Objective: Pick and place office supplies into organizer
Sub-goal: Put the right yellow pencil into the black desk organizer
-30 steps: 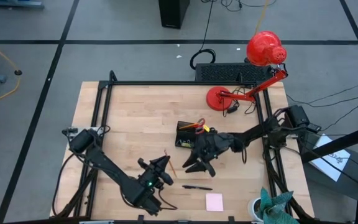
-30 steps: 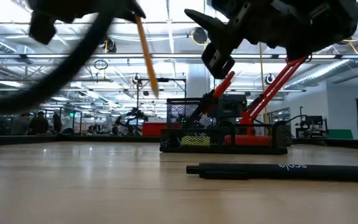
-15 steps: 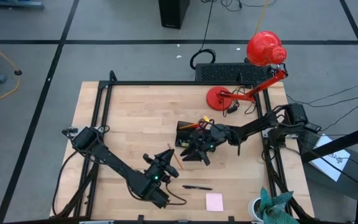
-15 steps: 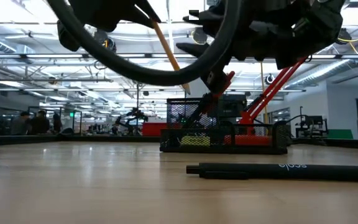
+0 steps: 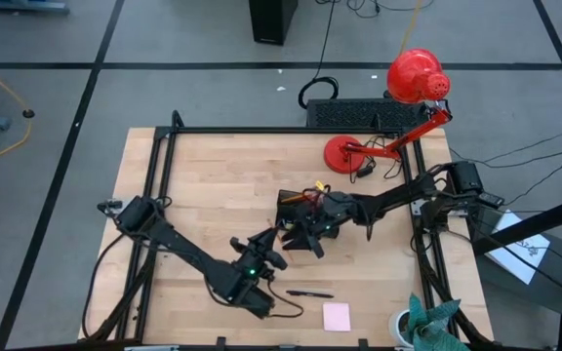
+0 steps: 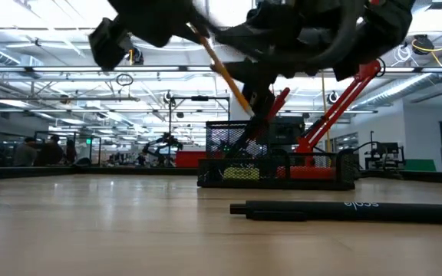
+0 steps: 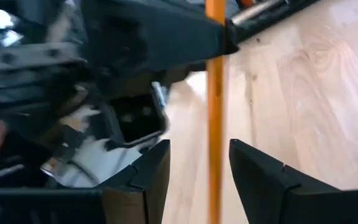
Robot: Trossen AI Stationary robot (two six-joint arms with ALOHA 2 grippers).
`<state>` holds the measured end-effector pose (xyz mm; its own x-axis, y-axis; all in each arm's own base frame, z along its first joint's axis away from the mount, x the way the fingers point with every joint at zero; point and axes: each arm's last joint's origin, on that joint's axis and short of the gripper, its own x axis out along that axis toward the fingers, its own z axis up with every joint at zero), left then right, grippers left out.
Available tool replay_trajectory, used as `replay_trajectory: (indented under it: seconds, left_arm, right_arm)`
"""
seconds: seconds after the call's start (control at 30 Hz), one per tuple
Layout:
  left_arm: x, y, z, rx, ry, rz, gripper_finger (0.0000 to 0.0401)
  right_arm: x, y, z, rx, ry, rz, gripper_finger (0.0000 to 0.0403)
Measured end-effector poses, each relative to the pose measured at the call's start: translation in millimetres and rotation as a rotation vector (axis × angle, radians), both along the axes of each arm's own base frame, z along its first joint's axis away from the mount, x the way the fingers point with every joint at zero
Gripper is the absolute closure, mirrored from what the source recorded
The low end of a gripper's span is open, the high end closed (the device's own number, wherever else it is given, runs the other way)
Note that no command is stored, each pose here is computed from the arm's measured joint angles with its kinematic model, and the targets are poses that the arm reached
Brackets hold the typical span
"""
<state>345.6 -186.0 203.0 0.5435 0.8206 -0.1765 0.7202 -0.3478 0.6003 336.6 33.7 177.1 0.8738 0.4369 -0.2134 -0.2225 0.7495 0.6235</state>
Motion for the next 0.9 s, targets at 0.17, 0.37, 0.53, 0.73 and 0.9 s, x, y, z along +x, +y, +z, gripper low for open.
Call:
replay_trajectory:
  seconds: [0.17, 0.37, 0.53, 0.73, 0.9]
  left_arm:
    - [6.6, 5.9, 0.3, -0.022, -0.027, 0.020, 0.0393]
    - [6.8, 6.3, 0.3, -0.022, -0.027, 0.021, 0.0393]
    - [5.3, 3.4, 0.3, -0.023, -0.028, 0.013, 0.0396]
    - [3.4, -0.1, 0.3, -0.026, -0.033, 0.004, 0.0393]
    - [3.3, -0.3, 0.3, -0.045, -0.061, 0.009, 0.0387]
  right_arm:
    - [4.9, 1.8, 3.1, -0.047, 0.021, -0.004, 0.0242]
    - [4.4, -0.6, 0.6, -0.068, 0.039, -0.006, 0.0256]
    - [4.4, -0.9, 0.4, -0.090, 0.032, -0.001, 0.0298]
    - [4.2, -0.4, 0.2, -0.124, 0.015, 0.019, 0.0386]
    - [4.0, 0.5, 0.1, -0.149, 0.002, 0.031, 0.0386]
